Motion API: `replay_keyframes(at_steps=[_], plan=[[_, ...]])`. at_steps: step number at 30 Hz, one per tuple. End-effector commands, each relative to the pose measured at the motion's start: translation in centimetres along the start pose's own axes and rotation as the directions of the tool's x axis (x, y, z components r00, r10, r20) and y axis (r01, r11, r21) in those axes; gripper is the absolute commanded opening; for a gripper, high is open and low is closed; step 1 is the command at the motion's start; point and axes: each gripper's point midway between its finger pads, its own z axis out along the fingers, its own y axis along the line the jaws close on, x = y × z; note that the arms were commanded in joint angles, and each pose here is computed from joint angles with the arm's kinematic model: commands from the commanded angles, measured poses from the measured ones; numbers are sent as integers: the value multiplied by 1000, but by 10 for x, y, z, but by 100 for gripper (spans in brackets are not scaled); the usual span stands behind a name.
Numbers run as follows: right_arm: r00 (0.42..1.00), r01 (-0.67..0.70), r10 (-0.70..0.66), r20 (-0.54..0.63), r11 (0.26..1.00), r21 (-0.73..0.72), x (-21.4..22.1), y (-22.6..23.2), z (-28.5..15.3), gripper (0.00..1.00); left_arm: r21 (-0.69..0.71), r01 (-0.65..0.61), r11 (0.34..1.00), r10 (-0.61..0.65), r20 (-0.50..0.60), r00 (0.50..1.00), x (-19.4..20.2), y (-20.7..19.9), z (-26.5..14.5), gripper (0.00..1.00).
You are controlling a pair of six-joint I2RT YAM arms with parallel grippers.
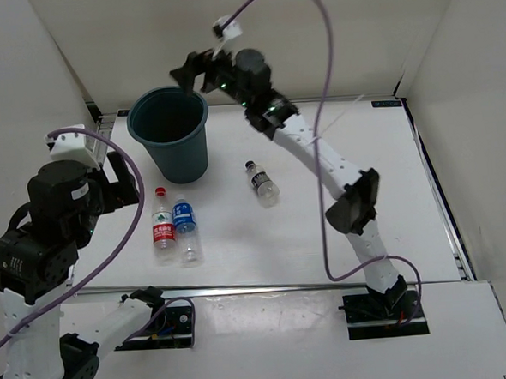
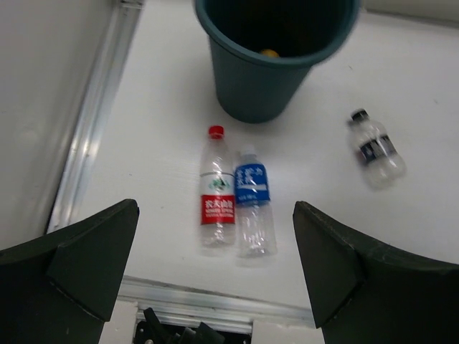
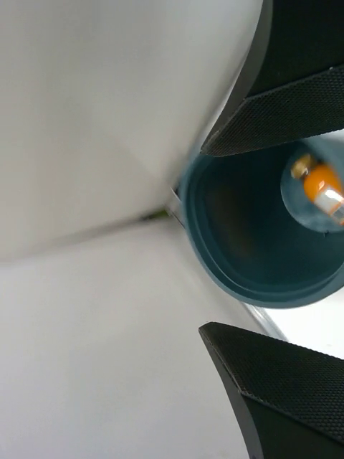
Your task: Put the plastic bottles in the bin
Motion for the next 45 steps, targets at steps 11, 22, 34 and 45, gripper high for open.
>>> replay_keyframes(at_steps=[11, 22, 34, 45], plan=[[821, 110, 210, -531, 854, 508, 49, -135, -203, 100, -222, 166, 961, -178, -37, 983, 3, 11, 27, 100], [555, 144, 353, -753, 851, 504, 191, -177, -220, 100, -197, 262, 945, -281, -72, 957, 15, -4, 34, 100], [480, 10, 391, -786, 893, 450, 246, -165, -199, 100, -178, 282, 943, -303, -106, 947, 27, -9, 34, 100], [369, 28, 441, -818, 875, 483, 305, -149, -207, 96, -164, 269, 949, -288, -109, 951, 25, -10, 32, 100]])
